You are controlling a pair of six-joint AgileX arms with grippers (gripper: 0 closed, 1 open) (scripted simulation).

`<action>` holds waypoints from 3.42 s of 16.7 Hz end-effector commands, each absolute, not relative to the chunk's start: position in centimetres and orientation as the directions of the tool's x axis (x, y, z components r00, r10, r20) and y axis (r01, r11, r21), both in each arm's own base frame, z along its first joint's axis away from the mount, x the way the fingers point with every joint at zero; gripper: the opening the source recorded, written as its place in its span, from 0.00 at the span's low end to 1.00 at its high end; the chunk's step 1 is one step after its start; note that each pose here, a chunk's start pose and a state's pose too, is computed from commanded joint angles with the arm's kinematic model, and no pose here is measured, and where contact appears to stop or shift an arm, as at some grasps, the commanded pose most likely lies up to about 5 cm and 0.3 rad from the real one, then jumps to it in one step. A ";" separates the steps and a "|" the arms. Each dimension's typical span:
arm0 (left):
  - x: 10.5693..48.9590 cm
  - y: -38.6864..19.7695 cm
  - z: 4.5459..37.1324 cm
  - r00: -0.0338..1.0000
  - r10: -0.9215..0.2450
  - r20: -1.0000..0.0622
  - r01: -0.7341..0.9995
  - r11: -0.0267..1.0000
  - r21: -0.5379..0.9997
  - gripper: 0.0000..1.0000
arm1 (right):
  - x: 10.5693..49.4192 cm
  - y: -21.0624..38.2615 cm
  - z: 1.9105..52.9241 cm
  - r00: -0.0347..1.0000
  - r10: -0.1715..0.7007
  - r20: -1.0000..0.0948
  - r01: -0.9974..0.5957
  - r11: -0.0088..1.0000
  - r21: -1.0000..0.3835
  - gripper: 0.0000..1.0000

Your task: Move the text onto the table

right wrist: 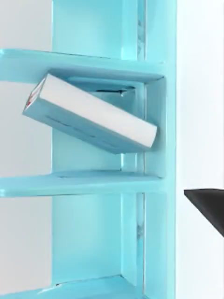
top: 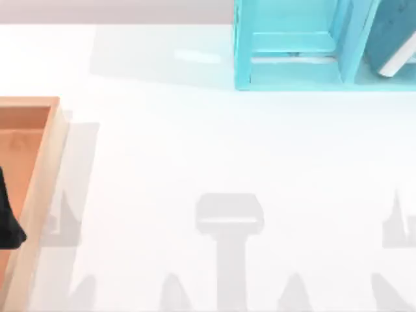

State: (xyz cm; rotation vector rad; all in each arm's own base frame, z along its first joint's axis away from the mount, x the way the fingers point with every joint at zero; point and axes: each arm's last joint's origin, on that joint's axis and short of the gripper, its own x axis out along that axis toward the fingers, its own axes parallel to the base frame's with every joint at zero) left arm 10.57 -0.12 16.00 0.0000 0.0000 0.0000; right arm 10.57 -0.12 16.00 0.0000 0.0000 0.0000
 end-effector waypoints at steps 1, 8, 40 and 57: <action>10.6 -0.1 16.0 1.000 0.000 0.000 0.000 1.000 0.000 1.00 | 10.6 -0.1 16.0 1.000 0.000 0.000 0.000 1.000 0.000 1.00; 10.6 -0.1 16.0 1.000 0.000 0.000 0.000 1.000 0.000 1.00 | 11.7 -0.2 17.8 1.000 0.004 -0.024 -0.003 0.999 0.040 1.00; 10.6 -0.1 16.0 1.000 0.000 0.000 0.000 1.000 0.000 1.00 | 37.5 -2.9 9.1 0.991 0.065 -0.118 -0.015 0.924 0.383 1.00; 10.6 -0.1 16.0 1.000 0.000 0.000 0.000 1.000 0.000 1.00 | 47.5 -2.5 8.0 0.992 0.060 -0.114 -0.012 0.923 0.384 1.00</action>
